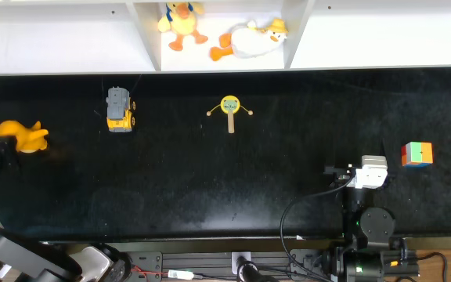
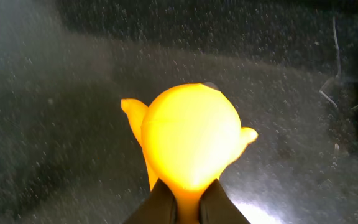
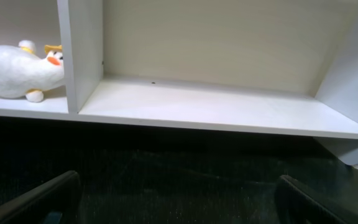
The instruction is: Store Toys
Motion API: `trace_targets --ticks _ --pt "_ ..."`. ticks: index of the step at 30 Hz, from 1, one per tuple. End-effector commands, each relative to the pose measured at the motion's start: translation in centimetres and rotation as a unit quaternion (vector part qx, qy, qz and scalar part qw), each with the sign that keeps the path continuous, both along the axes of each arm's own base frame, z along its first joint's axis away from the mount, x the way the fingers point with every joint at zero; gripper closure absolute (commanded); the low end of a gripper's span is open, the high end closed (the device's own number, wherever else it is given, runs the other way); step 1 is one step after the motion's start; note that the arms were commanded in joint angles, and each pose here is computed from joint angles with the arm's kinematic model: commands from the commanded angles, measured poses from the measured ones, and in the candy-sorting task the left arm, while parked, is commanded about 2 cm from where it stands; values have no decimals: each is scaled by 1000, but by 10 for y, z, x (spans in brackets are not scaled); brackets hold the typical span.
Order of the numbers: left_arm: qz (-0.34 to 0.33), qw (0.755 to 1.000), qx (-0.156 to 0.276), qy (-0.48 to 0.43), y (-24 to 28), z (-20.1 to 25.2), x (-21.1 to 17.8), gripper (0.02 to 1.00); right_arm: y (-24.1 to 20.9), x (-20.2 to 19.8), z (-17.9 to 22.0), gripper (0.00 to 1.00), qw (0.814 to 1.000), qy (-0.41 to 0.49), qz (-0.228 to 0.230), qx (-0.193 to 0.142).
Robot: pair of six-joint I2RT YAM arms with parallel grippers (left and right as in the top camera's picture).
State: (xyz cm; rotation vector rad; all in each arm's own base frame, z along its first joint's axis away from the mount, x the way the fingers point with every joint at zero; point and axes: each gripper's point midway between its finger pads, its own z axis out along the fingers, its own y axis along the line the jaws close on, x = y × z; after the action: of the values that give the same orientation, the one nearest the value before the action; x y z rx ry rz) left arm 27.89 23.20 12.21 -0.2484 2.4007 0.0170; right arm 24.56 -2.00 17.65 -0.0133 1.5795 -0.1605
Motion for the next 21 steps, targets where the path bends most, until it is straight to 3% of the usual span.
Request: trace_targets --ticks 1,5,15,21 --pt "22 1000 -6 -17 3 34 6 972 0 0 -4 5 1000 0 2 0" --pt "76 997 12 15 14 50 4 967 0 0 -4 7 1000 0 2 0" --pt "10 999 24 -44 -36 85 71 965 0 0 -4 5 1000 0 2 0" --pt "17 994 24 -103 -53 108 105 965 0 0 -4 5 1000 0 2 0"
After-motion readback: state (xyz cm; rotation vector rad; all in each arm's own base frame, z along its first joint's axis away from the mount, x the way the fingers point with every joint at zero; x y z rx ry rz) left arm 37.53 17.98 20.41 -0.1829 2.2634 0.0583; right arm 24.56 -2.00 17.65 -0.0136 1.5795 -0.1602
